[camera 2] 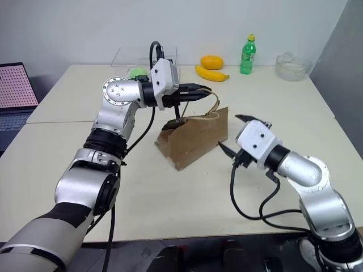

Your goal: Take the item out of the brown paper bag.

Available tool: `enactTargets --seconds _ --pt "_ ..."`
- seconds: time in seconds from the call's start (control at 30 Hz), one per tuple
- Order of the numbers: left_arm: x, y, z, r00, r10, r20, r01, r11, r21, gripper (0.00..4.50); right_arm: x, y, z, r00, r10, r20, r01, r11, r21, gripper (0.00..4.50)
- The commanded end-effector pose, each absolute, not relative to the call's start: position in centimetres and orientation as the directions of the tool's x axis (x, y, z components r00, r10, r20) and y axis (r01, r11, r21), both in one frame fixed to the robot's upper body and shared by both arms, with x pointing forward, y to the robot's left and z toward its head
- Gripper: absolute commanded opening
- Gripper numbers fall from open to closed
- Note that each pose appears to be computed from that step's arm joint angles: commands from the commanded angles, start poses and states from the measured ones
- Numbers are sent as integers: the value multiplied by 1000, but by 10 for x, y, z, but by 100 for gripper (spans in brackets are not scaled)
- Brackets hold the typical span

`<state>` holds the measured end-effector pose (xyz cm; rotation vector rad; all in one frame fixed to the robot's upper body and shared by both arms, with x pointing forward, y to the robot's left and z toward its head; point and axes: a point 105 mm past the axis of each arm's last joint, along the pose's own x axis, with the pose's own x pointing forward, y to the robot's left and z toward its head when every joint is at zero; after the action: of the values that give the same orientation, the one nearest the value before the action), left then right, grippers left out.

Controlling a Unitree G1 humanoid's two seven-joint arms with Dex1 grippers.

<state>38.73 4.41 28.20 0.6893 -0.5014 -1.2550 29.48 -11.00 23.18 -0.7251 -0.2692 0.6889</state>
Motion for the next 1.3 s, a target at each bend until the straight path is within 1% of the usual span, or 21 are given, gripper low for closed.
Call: enactTargets --seconds 0.03,0.1,0.17,0.33,0.37,0.43,0.47,0.73,0.77,0.97,1.07,1.2,1.3 --pt "380 39 301 216 -976 11 643 150 751 0 300 -104 238 729 684 -3 -446 472 -761 411" --pt "379 39 301 213 -977 8 644 146 751 0 307 -100 239 722 692 -10 -433 440 -786 411" --pt "379 40 301 211 -977 6 643 143 752 0 314 -94 237 705 708 -37 -422 377 -824 411" --pt "378 42 300 211 -977 -5 640 134 756 0 325 -80 240 677 735 -41 -386 307 -870 411" --pt "378 42 300 211 -977 -6 640 134 757 0 325 -77 240 667 744 -44 -383 292 -876 394" --pt "379 43 300 213 -977 -7 640 134 757 0 324 -72 239 647 761 -52 -377 260 -889 350" --pt "379 43 300 214 -977 -8 640 134 756 0 324 -70 239 639 767 -55 -377 249 -892 320" --pt "379 46 298 208 -978 -24 643 118 756 0 322 -63 242 612 790 -43 -368 236 -899 26" --pt "379 46 298 208 -978 -27 643 116 757 0 323 -63 243 613 789 -39 -367 240 -899 3" --pt "387 47 305 232 -972 -20 621 133 773 0 321 -65 247 598 800 -45 -392 244 -887 3" --pt "391 46 312 246 -969 -7 609 149 779 0 304 -58 239 512 852 -111 -492 184 -851 3" --pt "394 50 313 259 -966 -7 609 158 778 0 291 -55 231 471 868 -154 -521 133 -843 3" --pt "396 53 310 269 -963 -10 612 163 774 0 282 -52 217 439 876 -200 -554 88 -828 3"
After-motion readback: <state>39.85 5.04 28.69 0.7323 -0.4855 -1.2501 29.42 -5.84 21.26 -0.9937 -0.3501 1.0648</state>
